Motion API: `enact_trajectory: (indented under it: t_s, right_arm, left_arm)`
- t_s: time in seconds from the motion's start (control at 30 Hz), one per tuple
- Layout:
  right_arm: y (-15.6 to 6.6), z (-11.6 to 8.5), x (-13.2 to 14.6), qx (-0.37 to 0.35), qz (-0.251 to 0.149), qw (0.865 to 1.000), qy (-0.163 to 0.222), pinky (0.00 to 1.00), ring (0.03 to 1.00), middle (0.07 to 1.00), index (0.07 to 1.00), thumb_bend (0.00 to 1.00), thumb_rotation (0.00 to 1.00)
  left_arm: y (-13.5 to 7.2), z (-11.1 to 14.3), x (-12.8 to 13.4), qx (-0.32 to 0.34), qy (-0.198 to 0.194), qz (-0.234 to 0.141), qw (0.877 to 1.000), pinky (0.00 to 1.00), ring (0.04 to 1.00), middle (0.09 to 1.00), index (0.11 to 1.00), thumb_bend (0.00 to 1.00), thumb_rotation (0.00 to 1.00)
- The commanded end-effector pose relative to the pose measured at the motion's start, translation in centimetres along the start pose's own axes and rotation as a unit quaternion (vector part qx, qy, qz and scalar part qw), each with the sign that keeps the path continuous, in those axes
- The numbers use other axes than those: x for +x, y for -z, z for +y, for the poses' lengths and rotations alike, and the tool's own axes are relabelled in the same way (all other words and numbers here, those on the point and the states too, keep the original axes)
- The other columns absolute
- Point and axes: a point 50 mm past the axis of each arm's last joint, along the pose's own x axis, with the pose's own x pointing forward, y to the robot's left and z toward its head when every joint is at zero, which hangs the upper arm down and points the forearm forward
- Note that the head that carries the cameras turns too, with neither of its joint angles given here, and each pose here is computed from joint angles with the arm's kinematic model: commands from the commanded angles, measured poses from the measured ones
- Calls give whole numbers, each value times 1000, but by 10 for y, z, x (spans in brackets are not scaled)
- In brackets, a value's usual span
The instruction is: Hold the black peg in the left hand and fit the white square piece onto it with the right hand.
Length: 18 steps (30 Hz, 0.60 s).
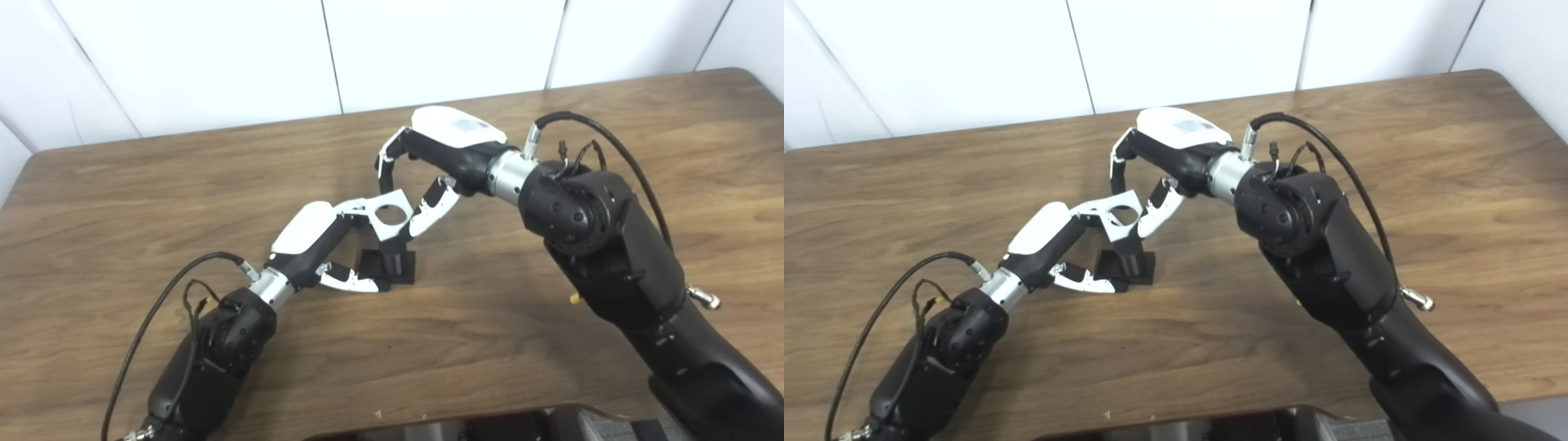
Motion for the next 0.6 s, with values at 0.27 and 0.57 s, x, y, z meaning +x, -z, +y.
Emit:
enact_trajectory:
  t_s: [0.27,0.57]
  right_arm:
    - [-7,1,5,-12,-13,1000,11,731,793,747,479,522,140]
    - [-2,4,4,-15,-10,1000,2,739,794,751,479,521,140]
  left_arm:
    - [21,-26,-18,-1,70,70,995,776,892,880,564,878,216]
    - [18,-26,-17,-1,72,71,995,774,893,881,565,874,224]
